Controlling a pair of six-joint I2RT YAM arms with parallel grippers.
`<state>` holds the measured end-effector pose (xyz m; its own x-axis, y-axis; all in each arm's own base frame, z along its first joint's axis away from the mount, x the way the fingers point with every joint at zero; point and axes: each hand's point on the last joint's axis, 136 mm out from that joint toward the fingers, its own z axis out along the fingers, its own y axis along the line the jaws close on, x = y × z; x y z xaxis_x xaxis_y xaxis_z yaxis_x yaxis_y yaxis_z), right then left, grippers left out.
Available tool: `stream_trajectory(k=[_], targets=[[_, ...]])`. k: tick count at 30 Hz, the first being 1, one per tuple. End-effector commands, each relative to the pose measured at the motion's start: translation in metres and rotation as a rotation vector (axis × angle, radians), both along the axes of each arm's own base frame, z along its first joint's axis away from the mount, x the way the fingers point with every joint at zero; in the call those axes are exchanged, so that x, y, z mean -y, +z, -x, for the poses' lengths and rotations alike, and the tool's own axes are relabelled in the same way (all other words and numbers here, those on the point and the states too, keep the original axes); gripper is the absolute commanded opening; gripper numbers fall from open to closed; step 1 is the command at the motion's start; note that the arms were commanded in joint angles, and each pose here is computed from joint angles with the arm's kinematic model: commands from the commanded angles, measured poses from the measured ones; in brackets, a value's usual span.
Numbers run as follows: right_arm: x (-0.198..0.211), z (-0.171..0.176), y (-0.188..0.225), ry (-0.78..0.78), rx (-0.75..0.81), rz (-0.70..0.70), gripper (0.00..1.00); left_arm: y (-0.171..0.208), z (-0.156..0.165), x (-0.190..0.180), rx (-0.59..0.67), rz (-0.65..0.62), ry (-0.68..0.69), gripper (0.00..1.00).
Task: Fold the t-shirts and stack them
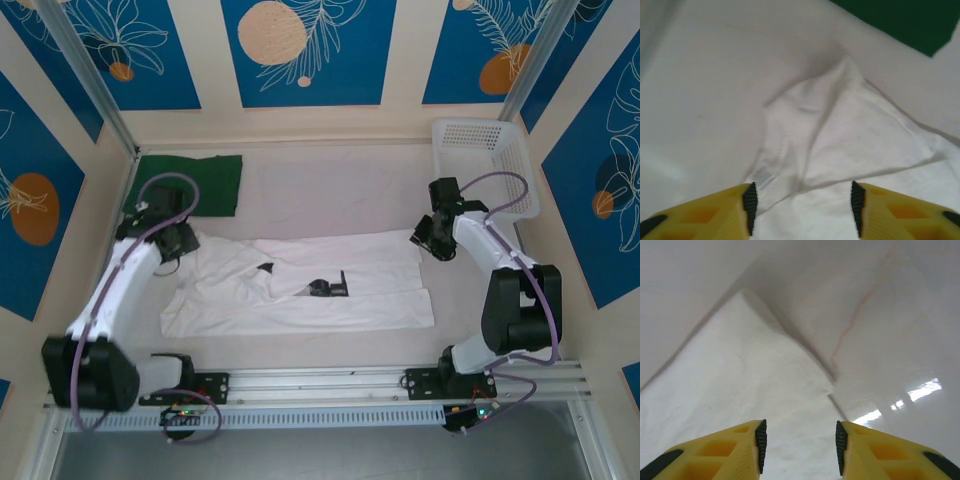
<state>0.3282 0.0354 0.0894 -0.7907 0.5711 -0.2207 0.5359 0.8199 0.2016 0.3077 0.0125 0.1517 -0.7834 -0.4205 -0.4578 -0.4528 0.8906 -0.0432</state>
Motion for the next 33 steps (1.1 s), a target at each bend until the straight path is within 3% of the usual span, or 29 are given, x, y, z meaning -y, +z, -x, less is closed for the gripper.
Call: stream_trajectory(k=[1, 3, 5, 10, 15, 20, 24, 28, 33], targets=[[-0.034, -0.027, 0.000, 0.110, 0.000, -0.017, 0.40, -0.020, -0.031, 0.027, -0.072, 0.094, -0.156, 0.61], [-0.047, -0.037, -0.012, 0.159, -0.060, 0.003, 0.39, -0.037, -0.045, 0.021, -0.139, 0.057, -0.181, 0.73], [-0.056, -0.043, -0.024, 0.173, -0.119, -0.008, 0.39, -0.047, -0.057, 0.011, -0.188, 0.053, -0.171, 0.77], [-0.070, -0.057, -0.051, 0.179, -0.193, -0.038, 0.38, -0.068, -0.075, -0.004, -0.255, 0.102, -0.117, 0.75], [-0.073, -0.066, -0.060, 0.174, -0.217, -0.031, 0.38, -0.088, -0.089, 0.007, -0.274, 0.214, -0.127, 0.57], [-0.070, -0.071, -0.063, 0.162, -0.225, -0.026, 0.38, -0.094, -0.097, 0.011, -0.273, 0.236, -0.146, 0.55], [-0.069, -0.070, -0.069, 0.152, -0.238, -0.023, 0.38, -0.101, -0.100, 0.013, -0.291, 0.246, -0.158, 0.46], [-0.064, -0.068, -0.075, 0.126, -0.260, -0.025, 0.38, -0.104, -0.101, 0.006, -0.294, 0.212, -0.159, 0.20], [-0.053, -0.063, -0.083, 0.077, -0.305, -0.030, 0.38, -0.101, -0.104, -0.002, -0.260, 0.201, -0.161, 0.00]])
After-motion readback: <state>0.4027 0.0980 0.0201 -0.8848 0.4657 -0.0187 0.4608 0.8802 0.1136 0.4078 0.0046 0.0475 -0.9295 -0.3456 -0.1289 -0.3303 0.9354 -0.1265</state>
